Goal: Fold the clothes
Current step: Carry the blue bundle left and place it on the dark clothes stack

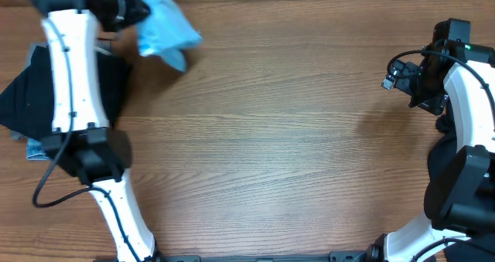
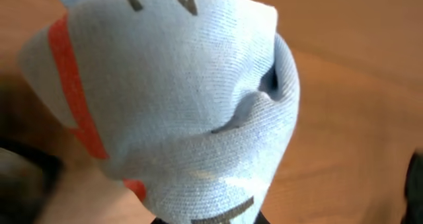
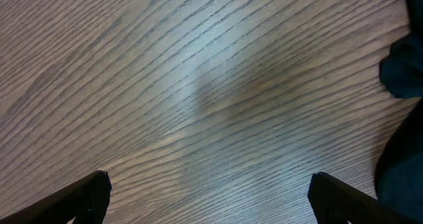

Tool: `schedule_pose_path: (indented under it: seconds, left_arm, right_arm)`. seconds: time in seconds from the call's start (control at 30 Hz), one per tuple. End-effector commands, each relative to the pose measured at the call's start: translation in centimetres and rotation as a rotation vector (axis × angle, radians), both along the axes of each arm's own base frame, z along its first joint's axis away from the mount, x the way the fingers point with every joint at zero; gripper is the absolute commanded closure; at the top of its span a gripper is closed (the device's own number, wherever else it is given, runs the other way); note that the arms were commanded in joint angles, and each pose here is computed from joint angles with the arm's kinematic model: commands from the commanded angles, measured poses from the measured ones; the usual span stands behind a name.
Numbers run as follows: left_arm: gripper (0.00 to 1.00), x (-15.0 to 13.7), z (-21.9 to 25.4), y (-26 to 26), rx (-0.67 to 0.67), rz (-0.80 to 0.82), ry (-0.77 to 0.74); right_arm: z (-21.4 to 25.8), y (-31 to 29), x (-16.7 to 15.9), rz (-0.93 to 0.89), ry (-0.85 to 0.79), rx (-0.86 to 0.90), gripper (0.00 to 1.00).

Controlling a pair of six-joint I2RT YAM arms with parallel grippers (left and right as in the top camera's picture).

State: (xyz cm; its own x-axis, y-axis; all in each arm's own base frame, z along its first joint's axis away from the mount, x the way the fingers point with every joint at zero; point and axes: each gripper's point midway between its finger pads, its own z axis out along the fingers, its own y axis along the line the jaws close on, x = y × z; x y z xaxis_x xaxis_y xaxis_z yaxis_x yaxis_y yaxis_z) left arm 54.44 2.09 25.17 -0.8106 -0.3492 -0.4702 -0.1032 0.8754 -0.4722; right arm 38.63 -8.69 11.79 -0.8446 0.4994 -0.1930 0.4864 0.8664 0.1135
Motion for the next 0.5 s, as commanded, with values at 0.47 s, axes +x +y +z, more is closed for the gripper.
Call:
schedule_pose_path:
  seconds: [0.47]
  left_arm:
    - [0.96, -6.5, 3.5, 20.4, -0.215, 0.354, -0.083]
  right_arm:
    - [0.7, -0.1, 0.3, -0.001, -0.020, -0.014, 0.00]
